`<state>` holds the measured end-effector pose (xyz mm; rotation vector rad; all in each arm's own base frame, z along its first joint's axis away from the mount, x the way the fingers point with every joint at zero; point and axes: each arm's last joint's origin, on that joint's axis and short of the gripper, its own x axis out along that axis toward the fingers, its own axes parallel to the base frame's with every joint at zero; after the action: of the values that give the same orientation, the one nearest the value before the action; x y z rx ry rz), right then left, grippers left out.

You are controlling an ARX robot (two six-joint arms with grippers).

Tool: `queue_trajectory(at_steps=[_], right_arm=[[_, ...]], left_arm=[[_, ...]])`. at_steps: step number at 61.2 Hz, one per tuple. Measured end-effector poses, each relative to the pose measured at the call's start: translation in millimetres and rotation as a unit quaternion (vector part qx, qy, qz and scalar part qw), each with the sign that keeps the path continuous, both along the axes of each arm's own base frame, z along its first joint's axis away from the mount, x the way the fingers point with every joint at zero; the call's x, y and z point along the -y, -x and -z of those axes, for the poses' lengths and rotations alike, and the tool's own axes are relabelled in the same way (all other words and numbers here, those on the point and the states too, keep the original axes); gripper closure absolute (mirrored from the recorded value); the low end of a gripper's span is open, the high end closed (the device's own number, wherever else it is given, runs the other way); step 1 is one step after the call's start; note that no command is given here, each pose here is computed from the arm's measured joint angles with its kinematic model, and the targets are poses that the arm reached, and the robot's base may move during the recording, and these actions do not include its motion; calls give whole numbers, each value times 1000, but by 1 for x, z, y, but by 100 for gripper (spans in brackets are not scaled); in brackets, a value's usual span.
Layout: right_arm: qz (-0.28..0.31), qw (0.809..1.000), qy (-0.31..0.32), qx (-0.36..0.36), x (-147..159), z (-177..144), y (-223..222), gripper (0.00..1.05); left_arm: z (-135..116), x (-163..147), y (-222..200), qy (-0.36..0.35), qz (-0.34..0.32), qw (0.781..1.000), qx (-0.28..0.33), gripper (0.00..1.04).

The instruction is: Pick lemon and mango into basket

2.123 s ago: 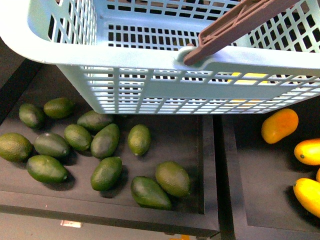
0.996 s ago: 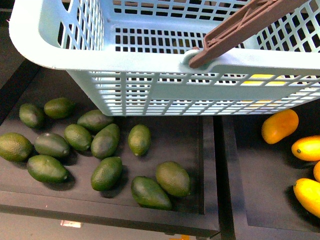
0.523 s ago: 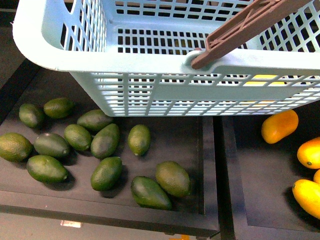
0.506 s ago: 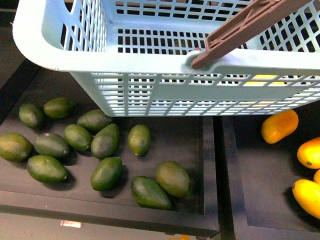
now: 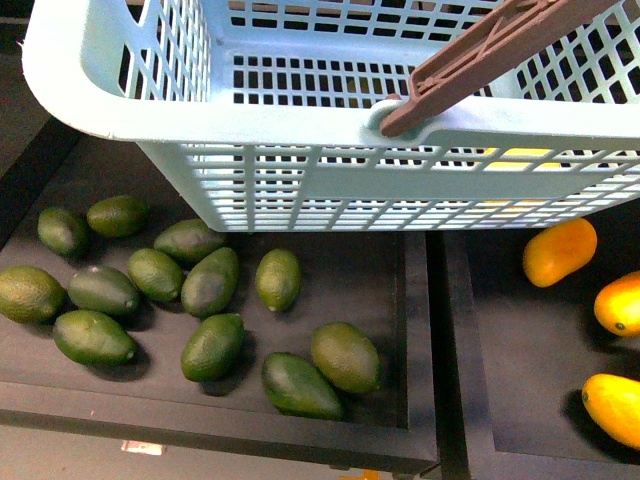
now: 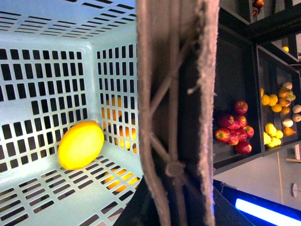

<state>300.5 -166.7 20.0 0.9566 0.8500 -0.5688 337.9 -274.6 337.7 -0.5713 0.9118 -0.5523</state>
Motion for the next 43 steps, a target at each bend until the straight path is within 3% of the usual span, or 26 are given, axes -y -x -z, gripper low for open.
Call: queue_trajectory(at_steps=[11,21,31,43], right_arm=[[8,988,-13,153,-9,-101,19,42],[5,952,-16,305,-55,-197,33,42],[-35,929,10,368,-107,-236,28,42],[-100,916,30,388,-168,-243,12,42]], left_arm=[[0,0,0,0,0,1000,0,99],[0,0,0,0,0,1000,0,99],[0,0,0,0,0,1000,0,99],[0,0,0,0,0,1000,0,99]])
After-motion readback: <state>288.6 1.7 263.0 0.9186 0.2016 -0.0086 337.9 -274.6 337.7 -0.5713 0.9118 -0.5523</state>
